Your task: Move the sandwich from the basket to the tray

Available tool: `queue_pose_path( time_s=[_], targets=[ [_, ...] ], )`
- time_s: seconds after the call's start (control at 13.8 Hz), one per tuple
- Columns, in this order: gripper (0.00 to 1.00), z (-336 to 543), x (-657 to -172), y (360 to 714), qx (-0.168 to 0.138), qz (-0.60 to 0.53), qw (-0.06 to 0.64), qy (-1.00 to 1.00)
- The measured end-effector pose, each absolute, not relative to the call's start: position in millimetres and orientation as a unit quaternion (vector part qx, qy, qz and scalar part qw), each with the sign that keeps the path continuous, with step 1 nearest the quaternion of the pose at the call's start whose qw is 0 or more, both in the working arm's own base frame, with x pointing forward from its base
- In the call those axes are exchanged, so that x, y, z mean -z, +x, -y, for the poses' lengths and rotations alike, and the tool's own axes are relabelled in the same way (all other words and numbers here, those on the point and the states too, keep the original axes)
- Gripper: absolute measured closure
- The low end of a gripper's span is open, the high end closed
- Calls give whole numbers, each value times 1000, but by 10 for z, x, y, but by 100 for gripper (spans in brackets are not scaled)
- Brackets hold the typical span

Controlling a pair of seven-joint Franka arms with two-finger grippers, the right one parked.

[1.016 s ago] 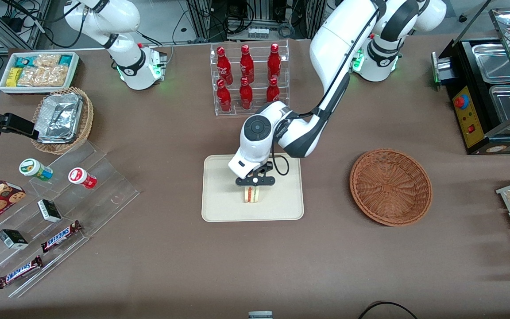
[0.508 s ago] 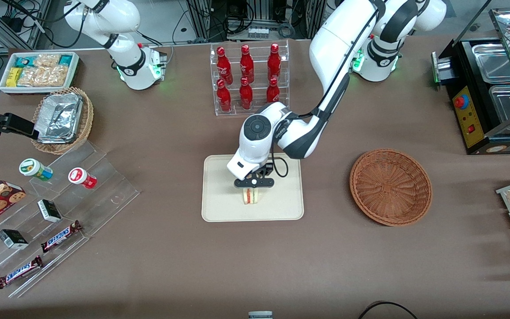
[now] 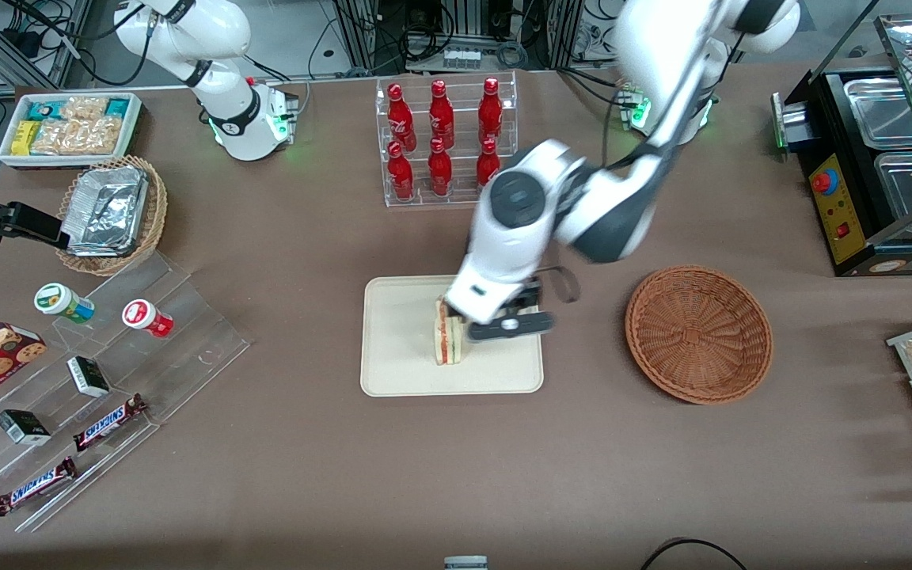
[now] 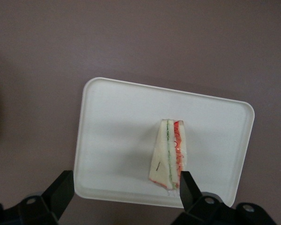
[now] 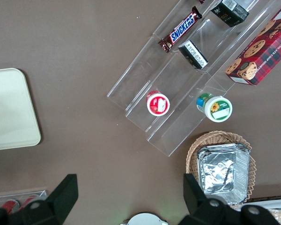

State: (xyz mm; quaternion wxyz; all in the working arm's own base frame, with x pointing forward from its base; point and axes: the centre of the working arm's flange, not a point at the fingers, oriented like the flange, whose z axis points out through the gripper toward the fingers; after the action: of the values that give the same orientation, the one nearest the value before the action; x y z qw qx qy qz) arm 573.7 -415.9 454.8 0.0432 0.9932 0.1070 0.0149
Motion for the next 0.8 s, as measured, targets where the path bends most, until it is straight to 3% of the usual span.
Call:
queue_pose_path(
  time_s=[0.29, 0.8],
  targets=[
    [0, 3316, -5590, 5563, 10, -107, 20, 994],
    [0, 1642, -6110, 5619, 52, -26, -20, 998]
  ],
)
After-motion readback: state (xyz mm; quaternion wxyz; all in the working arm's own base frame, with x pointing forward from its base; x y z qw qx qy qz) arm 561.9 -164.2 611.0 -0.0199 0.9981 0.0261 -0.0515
